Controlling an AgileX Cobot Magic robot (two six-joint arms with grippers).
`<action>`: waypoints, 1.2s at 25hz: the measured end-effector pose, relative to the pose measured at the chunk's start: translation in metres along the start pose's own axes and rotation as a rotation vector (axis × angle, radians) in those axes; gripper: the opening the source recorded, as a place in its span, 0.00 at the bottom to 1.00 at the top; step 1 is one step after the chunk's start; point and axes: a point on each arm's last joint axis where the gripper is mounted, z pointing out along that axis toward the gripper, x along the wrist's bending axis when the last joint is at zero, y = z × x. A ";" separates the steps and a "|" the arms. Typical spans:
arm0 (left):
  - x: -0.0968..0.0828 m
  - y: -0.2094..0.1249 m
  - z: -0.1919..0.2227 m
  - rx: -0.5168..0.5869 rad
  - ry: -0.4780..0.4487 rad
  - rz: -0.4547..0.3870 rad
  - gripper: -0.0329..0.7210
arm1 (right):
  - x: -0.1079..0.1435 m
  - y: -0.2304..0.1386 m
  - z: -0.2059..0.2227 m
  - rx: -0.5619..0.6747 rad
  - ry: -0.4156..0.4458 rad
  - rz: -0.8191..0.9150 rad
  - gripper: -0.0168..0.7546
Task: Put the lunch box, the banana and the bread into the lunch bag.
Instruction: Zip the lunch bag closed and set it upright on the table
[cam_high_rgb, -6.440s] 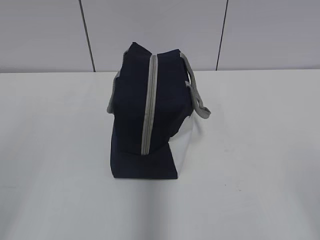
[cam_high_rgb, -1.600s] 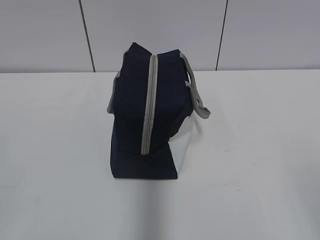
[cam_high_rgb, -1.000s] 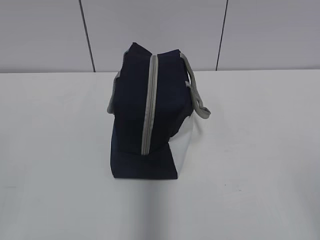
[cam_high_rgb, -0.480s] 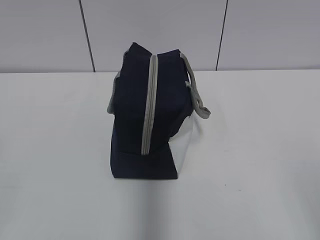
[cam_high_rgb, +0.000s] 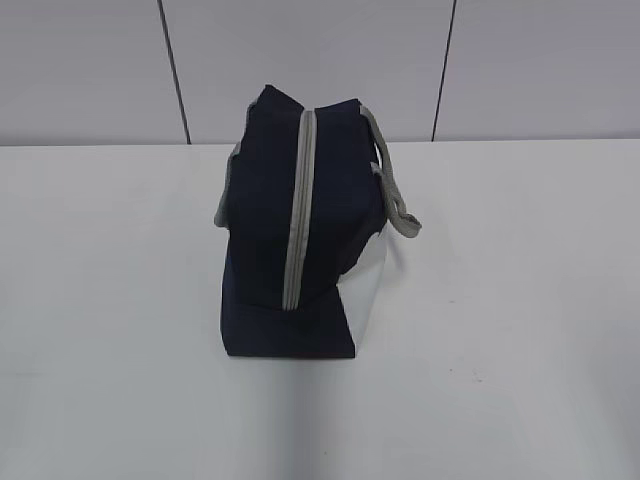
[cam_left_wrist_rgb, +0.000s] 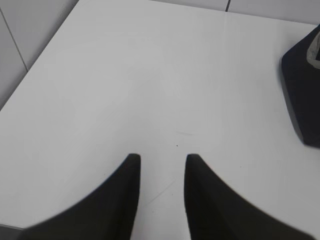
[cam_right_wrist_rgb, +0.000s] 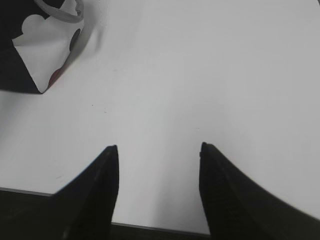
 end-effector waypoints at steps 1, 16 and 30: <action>0.000 0.000 0.000 0.000 0.000 0.000 0.35 | 0.000 0.000 0.000 0.000 0.000 0.000 0.52; 0.001 0.000 0.001 0.004 -0.056 0.030 0.35 | 0.000 0.000 0.000 0.001 0.000 0.000 0.52; 0.001 0.000 0.001 0.004 -0.057 0.030 0.35 | 0.000 0.000 0.000 0.001 0.000 0.000 0.52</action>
